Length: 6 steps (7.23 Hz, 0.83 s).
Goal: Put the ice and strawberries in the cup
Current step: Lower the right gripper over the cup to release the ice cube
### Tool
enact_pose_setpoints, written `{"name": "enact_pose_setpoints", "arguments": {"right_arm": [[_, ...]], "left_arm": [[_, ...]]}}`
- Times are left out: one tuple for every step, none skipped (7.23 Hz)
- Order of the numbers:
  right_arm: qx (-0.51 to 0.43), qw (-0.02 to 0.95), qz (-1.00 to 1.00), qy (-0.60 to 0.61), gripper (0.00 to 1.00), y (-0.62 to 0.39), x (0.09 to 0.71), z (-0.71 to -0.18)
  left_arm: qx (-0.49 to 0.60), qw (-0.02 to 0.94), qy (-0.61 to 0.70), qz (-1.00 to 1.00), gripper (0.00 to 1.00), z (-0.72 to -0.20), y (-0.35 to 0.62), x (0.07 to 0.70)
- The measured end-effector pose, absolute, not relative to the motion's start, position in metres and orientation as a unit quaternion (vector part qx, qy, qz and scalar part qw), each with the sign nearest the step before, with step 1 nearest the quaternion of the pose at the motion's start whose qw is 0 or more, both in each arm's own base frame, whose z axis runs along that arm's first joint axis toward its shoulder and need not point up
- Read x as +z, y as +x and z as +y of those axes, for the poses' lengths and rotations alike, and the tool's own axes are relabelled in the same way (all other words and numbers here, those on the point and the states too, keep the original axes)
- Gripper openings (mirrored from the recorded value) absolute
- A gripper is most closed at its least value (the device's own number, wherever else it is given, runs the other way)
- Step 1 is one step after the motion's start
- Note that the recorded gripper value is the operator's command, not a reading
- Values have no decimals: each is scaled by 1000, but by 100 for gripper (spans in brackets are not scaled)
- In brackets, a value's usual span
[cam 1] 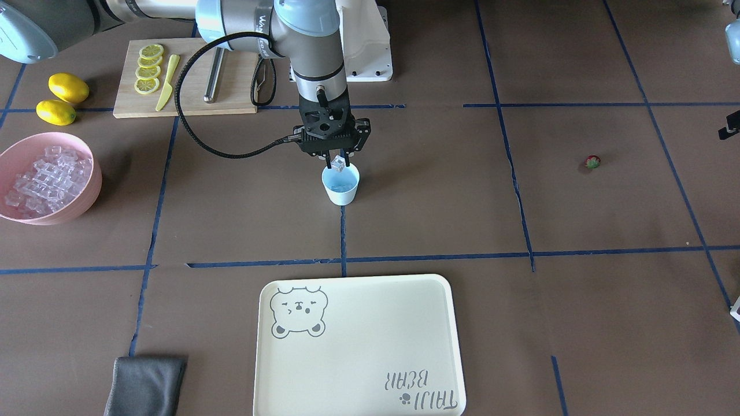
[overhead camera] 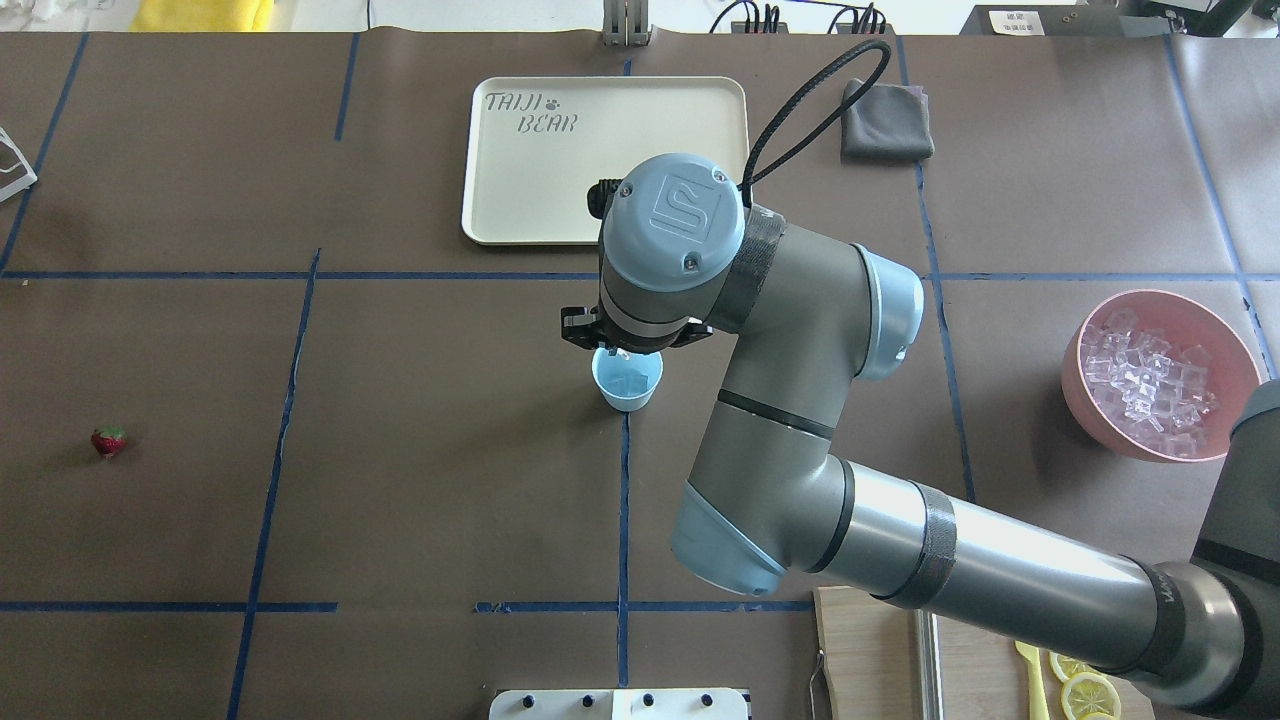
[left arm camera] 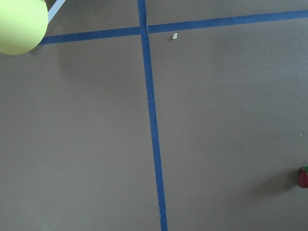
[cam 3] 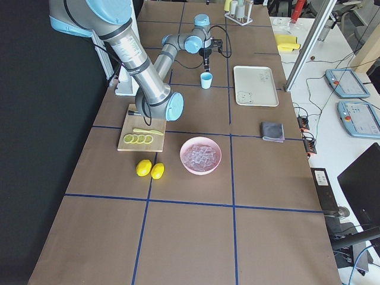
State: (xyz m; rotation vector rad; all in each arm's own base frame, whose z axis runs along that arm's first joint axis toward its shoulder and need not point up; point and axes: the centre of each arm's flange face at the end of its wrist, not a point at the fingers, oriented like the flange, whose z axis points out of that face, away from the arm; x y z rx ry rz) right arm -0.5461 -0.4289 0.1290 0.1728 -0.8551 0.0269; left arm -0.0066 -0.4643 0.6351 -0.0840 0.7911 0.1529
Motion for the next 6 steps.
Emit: {"name": "enact_pose_setpoints", "arguments": {"right_arm": [[12, 908, -411, 82, 3, -551, 132, -425], [12, 909, -408, 80, 72, -555, 134, -423], [15, 910, -406, 77, 100, -558, 136, -423], [21, 911, -406, 74, 100, -559, 138, -423], [27, 911, -406, 72, 100, -560, 138, -423], [29, 911, -406, 71, 100, -560, 138, -423]], "left_arm": [[75, 919, -41, 385, 100, -464, -6, 635], [75, 919, -42, 385, 100, -464, -6, 636], [76, 919, -42, 385, 100, -464, -5, 636], [75, 919, -42, 385, 100, -464, -5, 636], [75, 919, -42, 385, 100, -464, -5, 636], [75, 919, -42, 385, 100, -464, -5, 636]]}}
